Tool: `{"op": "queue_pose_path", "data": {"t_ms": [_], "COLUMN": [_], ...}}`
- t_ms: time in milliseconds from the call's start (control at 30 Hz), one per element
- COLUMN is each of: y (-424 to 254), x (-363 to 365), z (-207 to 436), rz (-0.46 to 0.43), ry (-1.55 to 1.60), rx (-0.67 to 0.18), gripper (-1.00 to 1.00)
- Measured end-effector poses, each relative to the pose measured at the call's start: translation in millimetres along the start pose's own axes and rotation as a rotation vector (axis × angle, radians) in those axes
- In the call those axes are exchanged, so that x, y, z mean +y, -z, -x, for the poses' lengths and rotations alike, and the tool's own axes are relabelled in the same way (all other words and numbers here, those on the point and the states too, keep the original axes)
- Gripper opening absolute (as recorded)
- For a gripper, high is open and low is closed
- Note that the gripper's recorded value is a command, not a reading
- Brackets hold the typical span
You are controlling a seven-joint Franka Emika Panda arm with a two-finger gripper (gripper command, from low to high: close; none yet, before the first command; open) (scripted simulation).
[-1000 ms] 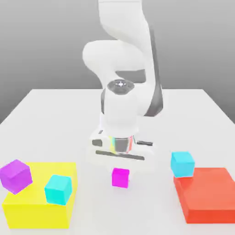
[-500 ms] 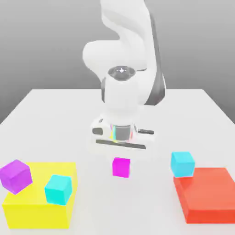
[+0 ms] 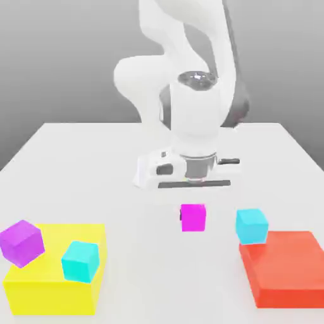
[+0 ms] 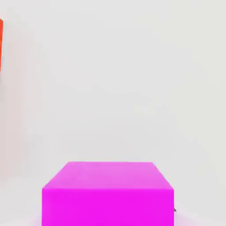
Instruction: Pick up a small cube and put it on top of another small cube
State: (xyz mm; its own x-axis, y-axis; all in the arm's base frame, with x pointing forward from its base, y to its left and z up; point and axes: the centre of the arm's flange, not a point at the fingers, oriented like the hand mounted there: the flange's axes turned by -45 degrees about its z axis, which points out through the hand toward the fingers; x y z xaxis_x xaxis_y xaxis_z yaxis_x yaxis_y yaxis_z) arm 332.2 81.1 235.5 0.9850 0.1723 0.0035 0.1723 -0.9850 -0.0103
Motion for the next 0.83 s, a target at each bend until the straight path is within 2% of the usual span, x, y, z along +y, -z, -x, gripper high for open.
{"op": "queue_pose_path", "data": {"t_ms": [533, 700, 733, 833], "y": [64, 19, 9, 9], "x": [-110, -116, -116, -116], "z": [-4, -4, -3, -3], "rz": [0.005, 0.01, 0.01, 0.01], "ry": [0.606, 0.639, 0.64, 0.64], "rx": [-0.006, -0.007, -0.007, -0.007], "gripper": [-1.0, -1.0, 1.0, 1.0]}}
